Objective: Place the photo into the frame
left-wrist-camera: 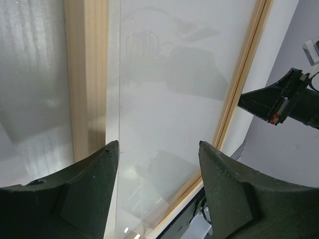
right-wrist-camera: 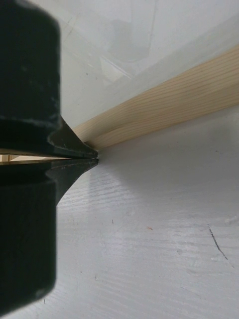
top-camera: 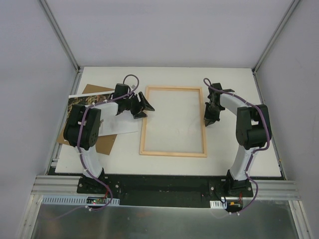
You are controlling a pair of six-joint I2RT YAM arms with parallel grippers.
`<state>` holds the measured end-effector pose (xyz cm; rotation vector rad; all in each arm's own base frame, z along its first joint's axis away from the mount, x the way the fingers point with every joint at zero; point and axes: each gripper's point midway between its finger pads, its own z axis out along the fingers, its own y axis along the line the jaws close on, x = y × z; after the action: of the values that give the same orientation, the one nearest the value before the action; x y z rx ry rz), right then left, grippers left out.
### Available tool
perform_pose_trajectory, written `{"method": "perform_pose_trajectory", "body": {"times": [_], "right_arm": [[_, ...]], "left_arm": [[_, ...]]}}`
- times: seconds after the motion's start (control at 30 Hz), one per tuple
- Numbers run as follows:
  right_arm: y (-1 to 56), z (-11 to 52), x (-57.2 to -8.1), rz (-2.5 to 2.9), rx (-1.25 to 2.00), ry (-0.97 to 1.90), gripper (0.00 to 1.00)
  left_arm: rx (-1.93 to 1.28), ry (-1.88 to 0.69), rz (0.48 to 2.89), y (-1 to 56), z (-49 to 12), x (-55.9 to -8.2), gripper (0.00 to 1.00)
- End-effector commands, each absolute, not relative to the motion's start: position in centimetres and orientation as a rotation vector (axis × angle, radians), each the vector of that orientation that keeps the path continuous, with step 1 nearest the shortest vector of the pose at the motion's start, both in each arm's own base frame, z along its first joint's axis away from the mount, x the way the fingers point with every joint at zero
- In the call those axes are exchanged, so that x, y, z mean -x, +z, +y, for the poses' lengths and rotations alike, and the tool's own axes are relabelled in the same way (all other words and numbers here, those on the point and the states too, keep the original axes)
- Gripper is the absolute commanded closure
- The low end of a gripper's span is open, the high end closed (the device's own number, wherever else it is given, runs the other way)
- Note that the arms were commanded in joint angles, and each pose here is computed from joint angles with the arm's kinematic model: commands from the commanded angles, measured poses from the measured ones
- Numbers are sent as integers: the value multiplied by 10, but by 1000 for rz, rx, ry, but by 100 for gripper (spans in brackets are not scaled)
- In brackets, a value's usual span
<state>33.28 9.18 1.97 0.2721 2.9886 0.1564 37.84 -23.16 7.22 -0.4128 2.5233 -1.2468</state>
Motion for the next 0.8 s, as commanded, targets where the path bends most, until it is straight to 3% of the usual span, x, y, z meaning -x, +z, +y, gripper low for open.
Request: {"method": "perform_pose_trajectory", "body": {"times": [0.0,0.57,0.77], "right_arm": [[35,96,-339,2955,-257,196,98],[33,96,-340,2956,-255,196,98],[35,91,-342,2937,-276,156,98]], "left_arm": [[393,-1215,2466,92,-220,-381,36],[459,-1081,2477,91,-199,-380,36],[511,-919,2518,84,-181,-371,41]]}}
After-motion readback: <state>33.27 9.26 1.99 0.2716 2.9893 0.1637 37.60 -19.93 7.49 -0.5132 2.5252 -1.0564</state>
